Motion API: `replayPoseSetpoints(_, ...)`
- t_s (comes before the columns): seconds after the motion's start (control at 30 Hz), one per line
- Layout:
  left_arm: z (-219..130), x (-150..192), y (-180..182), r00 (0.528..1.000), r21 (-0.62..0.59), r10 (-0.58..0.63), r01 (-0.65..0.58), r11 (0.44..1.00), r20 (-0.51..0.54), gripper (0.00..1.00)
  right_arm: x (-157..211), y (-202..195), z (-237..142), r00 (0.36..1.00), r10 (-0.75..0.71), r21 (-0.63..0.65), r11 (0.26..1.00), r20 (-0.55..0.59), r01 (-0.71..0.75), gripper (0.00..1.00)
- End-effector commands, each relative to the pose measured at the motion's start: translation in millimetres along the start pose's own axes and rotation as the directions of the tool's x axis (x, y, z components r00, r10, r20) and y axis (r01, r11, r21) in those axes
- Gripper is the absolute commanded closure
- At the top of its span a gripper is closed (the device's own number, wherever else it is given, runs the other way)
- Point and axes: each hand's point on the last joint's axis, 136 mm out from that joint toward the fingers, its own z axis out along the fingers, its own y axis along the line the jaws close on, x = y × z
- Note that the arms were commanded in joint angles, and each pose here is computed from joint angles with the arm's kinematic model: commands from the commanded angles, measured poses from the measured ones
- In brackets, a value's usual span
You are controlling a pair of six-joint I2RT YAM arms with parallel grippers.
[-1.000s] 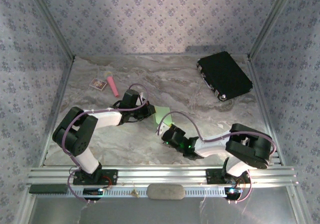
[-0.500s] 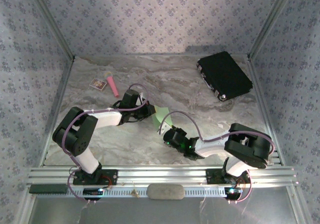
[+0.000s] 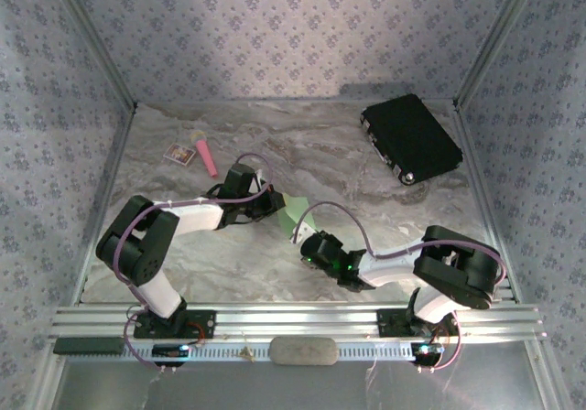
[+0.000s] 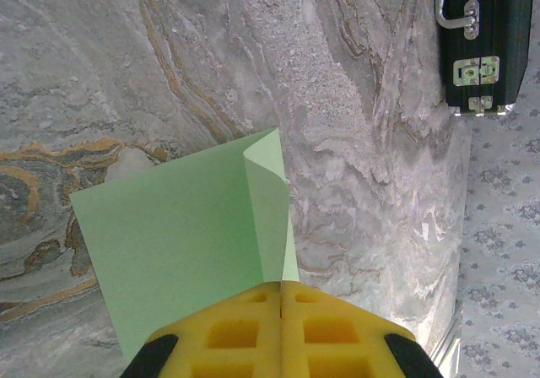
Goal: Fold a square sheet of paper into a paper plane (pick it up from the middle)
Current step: Fourth fold the wing at the center of the table.
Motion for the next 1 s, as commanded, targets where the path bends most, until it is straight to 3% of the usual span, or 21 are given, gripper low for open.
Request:
replayPoseSetpoints(0.0,1,-2,0,1.0,0.002,-0.01,0.01,1.0,-0.008,0.95,2,-3,0,0.999,0.033,0.006,0.999,-0.016,-0.033,0.82)
replayPoseSetpoints(0.43,-1,-2,0,1.0,0.001,-0.012,0.012,1.0,-0.007,0.94,-3,-1,0,0.997,0.073,-0.031,0.997,0.003,-0.073,0.93)
replayPoseSetpoints(0.57,-7,-4,0,1.0,-0.01,-0.011,0.011,1.0,0.022,0.79,-1,3,2,0.992,0.128,-0.082,0.988,-0.019,-0.129,0.95)
replayPoseSetpoints(0.73,-22,-6,4,0.997,-0.053,-0.008,0.012,0.999,0.073,0.47,-2,9,8,0.976,0.211,-0.179,0.96,-0.049,-0.216,0.96)
replayPoseSetpoints(0.83,-31,-6,6,0.995,-0.071,-0.009,0.016,0.997,0.094,0.41,-3,10,11,0.968,0.245,-0.215,0.944,-0.05,-0.25,0.96)
replayPoseSetpoints(0.97,-37,-5,5,0.995,-0.077,-0.01,0.018,0.997,0.103,0.4,-2,11,13,0.948,0.31,-0.27,0.909,-0.069,-0.317,0.96)
